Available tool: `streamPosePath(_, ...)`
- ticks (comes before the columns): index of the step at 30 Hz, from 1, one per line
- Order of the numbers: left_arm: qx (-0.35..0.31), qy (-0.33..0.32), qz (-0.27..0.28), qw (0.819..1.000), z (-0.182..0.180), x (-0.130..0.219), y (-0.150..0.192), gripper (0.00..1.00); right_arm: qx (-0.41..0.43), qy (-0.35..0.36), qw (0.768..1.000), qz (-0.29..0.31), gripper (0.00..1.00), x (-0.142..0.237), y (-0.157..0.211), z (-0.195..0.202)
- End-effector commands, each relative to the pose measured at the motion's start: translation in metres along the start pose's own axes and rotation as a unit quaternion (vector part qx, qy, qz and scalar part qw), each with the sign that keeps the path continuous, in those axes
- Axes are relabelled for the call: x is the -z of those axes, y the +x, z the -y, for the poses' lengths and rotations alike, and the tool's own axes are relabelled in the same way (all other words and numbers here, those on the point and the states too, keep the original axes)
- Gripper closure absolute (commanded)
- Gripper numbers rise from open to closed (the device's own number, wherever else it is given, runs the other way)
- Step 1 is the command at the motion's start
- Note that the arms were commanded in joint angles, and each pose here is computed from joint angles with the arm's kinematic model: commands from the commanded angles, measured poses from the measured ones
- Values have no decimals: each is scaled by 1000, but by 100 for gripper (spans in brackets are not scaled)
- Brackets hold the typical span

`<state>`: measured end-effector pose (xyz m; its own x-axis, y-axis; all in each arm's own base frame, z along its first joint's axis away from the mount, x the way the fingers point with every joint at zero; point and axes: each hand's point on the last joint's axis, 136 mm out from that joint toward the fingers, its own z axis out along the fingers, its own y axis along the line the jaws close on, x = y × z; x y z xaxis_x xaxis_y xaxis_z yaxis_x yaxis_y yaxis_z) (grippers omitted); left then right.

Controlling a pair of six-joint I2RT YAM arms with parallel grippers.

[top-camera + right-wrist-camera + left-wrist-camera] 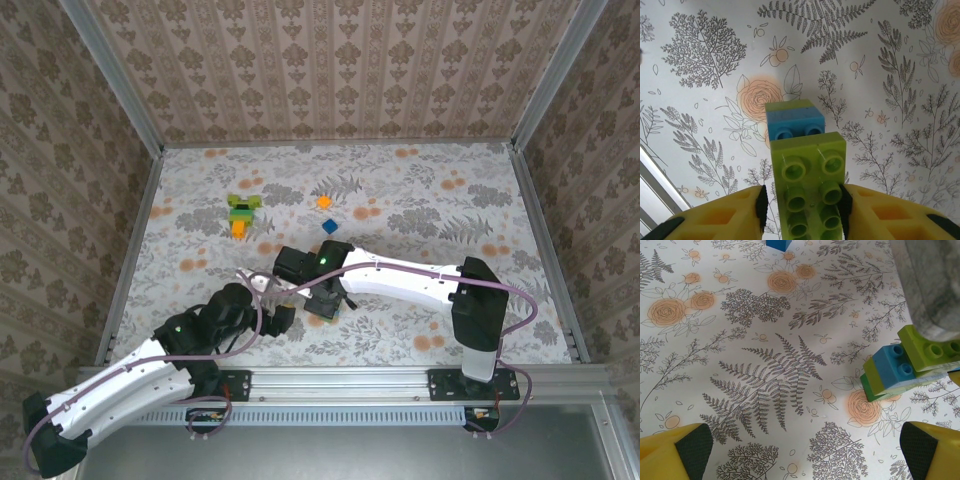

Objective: Assemble a carrot with lego

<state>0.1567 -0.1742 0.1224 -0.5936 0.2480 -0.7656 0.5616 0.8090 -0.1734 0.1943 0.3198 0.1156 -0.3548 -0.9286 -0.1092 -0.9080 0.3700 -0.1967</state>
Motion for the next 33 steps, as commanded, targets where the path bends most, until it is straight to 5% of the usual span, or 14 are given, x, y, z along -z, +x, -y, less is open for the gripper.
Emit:
streamPosePath(1,-9,5,3,1000,2,0,1,1,44,-21,997,-55,53,-13,20,-11)
streamPosePath(18,-11,11,4,1000,4,0,1,1,50,-42,998,15,41,24,6,-19)
streamPosePath(33,-13,23,4,1000,8,1,1,1,-8,15,995,102,32,70,-15,27)
